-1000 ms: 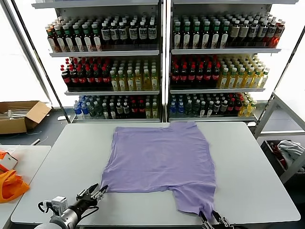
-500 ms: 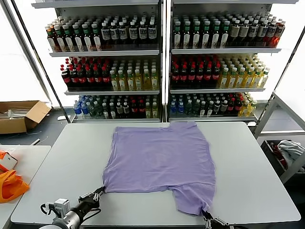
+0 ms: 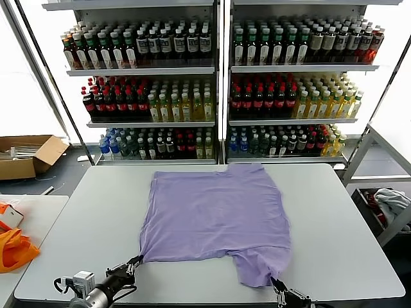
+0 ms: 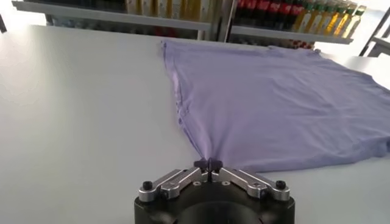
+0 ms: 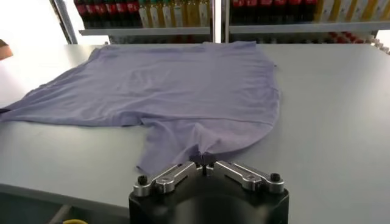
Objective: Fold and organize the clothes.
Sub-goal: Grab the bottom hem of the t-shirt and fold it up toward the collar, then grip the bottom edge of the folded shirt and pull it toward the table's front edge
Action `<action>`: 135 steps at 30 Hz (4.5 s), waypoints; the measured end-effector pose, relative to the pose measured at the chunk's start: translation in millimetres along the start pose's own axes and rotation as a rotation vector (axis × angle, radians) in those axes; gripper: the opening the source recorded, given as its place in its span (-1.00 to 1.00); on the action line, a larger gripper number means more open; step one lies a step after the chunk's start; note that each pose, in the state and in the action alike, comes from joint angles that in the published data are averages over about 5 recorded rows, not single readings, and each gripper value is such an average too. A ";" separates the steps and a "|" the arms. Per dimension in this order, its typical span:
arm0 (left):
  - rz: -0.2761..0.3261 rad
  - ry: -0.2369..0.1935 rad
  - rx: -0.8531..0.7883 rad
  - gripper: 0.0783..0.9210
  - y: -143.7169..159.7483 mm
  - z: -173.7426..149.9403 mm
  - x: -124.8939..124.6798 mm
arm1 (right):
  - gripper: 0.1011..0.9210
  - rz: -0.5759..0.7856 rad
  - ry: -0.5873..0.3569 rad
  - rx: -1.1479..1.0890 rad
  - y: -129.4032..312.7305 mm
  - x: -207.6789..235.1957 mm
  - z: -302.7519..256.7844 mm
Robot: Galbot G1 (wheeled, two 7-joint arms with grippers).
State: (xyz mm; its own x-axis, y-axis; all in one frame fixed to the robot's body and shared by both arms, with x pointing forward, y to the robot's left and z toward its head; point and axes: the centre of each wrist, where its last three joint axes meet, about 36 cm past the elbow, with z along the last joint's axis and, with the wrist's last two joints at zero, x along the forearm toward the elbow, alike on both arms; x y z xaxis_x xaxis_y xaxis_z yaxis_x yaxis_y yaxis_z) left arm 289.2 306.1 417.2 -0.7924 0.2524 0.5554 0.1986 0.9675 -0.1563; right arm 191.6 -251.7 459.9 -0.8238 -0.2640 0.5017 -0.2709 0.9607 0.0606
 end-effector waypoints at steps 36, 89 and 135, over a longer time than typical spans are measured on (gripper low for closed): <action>0.033 -0.079 -0.084 -0.94 31.6 -48.5 -8.4 | -0.99 -0.021 -0.336 -0.125 -45.1 -88.9 -42.1; -0.010 -0.090 0.025 0.57 31.5 -44.9 -90.1 | 0.58 0.153 -0.086 -0.083 -90.6 -169.1 -39.7; -0.044 0.020 0.041 -0.95 2.5 18.5 3.9 | -0.95 0.056 0.055 -0.030 -52.0 -75.4 -19.7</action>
State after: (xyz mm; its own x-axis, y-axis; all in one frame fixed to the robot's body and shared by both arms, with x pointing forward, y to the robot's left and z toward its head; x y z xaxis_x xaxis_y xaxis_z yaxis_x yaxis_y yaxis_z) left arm 276.0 309.2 403.9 -0.7880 0.2107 0.5785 0.1403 0.9764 -0.1645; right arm 277.6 -280.1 435.9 -0.8085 -0.2052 0.5516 -0.2093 0.9762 0.0564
